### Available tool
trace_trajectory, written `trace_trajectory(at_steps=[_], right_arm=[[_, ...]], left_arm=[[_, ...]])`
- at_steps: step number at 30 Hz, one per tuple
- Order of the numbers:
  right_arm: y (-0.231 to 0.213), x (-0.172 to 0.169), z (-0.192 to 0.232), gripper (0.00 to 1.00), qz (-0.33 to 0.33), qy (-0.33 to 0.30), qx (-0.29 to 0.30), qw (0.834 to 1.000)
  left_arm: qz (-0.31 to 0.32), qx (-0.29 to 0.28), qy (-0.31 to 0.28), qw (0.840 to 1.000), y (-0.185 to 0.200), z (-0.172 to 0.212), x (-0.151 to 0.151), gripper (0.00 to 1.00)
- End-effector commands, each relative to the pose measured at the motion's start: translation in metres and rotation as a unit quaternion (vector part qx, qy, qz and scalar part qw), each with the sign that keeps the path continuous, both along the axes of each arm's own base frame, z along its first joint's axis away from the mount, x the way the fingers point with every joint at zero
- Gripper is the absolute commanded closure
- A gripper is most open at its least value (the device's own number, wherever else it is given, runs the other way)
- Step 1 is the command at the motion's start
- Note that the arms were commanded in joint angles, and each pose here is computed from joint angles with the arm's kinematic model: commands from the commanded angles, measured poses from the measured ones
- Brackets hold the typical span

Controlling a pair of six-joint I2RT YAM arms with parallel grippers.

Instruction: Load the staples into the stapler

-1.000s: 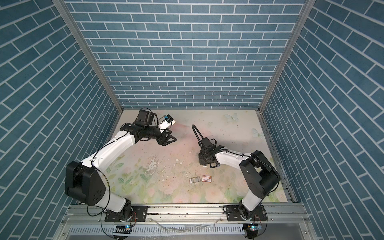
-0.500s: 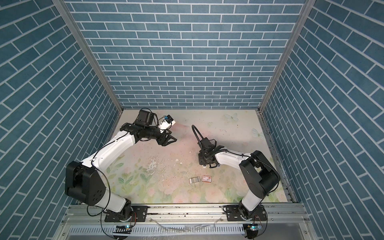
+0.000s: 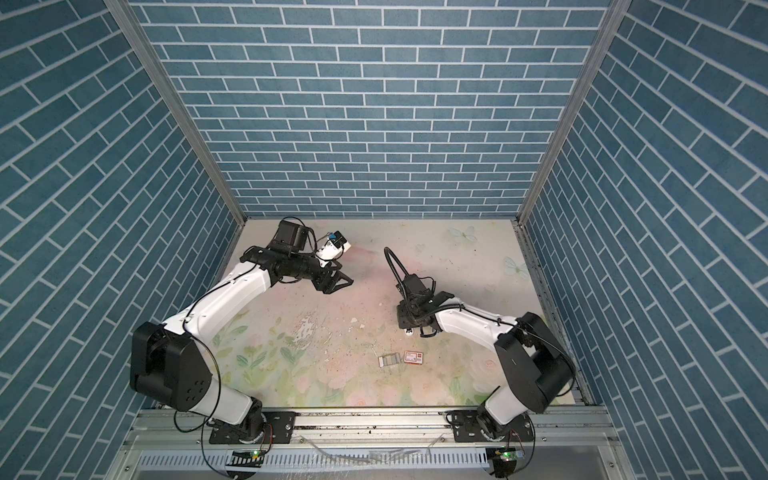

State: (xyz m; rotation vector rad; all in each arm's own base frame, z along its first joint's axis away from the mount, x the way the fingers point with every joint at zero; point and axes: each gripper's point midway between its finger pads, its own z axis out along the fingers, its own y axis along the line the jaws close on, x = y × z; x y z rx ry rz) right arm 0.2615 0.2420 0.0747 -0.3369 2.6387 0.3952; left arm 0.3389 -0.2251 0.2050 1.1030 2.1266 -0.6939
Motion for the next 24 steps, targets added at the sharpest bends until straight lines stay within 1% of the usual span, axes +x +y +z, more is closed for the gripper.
trace_trajectory(at_steps=[1,8,13,16,20,24], right_arm=[[-0.010,-0.023,0.014,0.62,-0.013,0.000,0.005,1.000],[-0.001,-0.078,0.025,0.66,0.022,0.014,0.047,0.999],[0.018,-0.104,0.017,0.68,0.048,0.035,0.071,0.996],[0.026,-0.112,0.004,0.70,0.055,0.043,0.052,0.996],[0.042,-0.123,-0.009,0.70,0.080,0.057,0.033,0.995],[0.043,-0.123,-0.023,0.72,0.073,0.065,0.008,0.995]], left_arm=[[0.000,0.003,-0.008,1.000,0.003,0.011,-0.004,0.23],[-0.021,-0.003,-0.002,1.000,0.001,0.002,-0.014,0.23],[-0.032,-0.016,0.012,0.999,-0.004,-0.008,-0.017,0.23],[-0.030,-0.019,0.025,0.999,-0.006,-0.015,-0.015,0.23],[-0.030,-0.020,0.032,0.999,-0.007,-0.020,-0.015,0.23],[-0.030,-0.019,0.031,0.999,-0.007,-0.021,-0.015,0.23]])
